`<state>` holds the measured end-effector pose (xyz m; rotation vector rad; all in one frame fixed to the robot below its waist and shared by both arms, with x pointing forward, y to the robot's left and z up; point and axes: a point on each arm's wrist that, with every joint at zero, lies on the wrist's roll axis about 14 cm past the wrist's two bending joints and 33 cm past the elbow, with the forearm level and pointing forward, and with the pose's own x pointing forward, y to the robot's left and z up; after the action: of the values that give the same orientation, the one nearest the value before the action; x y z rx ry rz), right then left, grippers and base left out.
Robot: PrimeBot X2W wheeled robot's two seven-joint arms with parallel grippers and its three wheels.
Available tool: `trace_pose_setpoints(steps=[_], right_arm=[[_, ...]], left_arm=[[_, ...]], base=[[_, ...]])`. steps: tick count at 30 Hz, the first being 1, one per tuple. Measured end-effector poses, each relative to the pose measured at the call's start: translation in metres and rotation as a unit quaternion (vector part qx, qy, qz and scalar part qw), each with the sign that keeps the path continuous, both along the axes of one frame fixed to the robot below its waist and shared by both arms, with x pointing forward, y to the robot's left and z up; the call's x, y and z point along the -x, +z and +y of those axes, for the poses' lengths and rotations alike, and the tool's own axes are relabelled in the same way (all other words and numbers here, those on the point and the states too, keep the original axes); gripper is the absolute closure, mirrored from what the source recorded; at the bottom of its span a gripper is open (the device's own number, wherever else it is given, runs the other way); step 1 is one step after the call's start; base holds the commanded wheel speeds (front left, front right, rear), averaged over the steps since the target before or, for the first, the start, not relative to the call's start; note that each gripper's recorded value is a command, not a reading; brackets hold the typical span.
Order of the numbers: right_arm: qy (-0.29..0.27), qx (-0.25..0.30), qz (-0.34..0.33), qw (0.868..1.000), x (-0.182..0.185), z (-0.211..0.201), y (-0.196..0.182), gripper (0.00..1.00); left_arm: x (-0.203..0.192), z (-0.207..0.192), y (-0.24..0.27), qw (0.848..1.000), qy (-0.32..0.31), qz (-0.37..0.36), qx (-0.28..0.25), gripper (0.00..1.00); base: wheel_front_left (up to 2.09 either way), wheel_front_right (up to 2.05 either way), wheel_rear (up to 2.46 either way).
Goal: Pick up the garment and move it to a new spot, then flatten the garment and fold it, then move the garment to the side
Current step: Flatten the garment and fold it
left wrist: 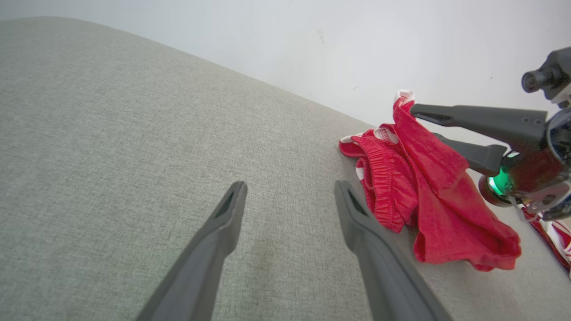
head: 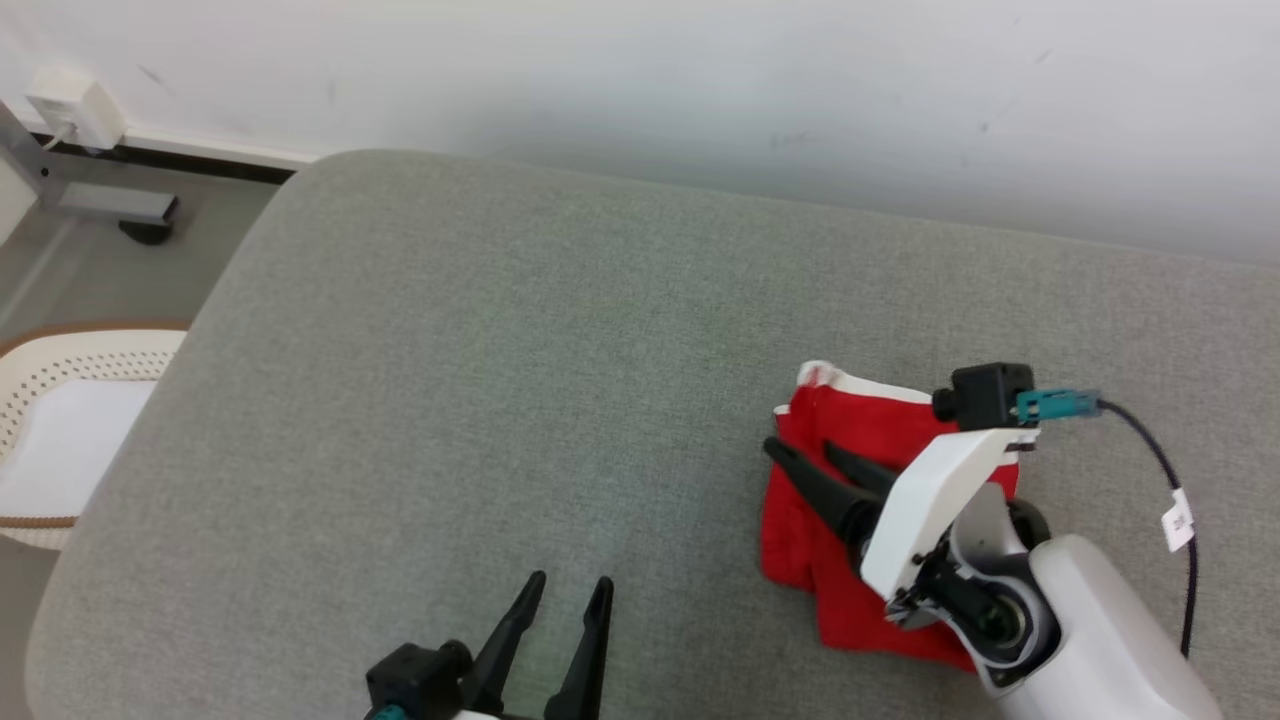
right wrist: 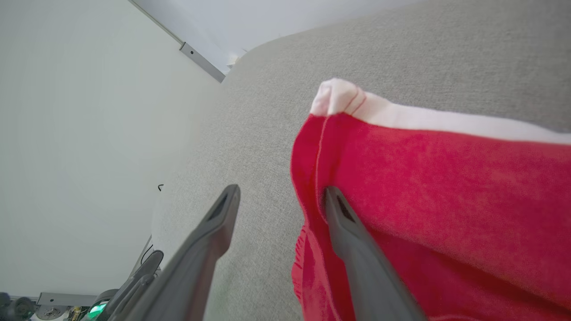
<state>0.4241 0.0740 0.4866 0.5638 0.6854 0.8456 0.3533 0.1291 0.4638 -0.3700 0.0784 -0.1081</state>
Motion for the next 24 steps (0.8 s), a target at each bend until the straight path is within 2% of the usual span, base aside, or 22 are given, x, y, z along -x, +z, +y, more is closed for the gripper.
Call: trace_pose_setpoints(steps=[9,15,18,24], right_arm=[[0.018,-0.036,-0.042,0.998,0.026,0.022,0.026,0.0],[-0.025,-0.047,-0.139,0.989,0.026,0.006,0.06,0.0],[-0.074,-0.029,-0.204,0.976,0.018,-0.031,0.073,0.0],[-0.172,0.069,-0.313,0.932,0.017,-0.128,0.073,0.0]], left_arm=[[0.007,0.003,0.003,1.0,0.007,-0.004,0.002,0.0],[0.014,0.007,0.009,1.0,0.014,-0.014,0.005,0.0],[0.016,0.007,0.012,1.0,0.015,-0.022,0.002,0.0],[0.022,0.008,0.019,0.999,0.014,-0.036,-0.01,0.0]], base=[[0.0,0.0,0.0],[0.0,0.0,0.0],[0.0,0.0,0.0],[0.0,0.0,0.0]])
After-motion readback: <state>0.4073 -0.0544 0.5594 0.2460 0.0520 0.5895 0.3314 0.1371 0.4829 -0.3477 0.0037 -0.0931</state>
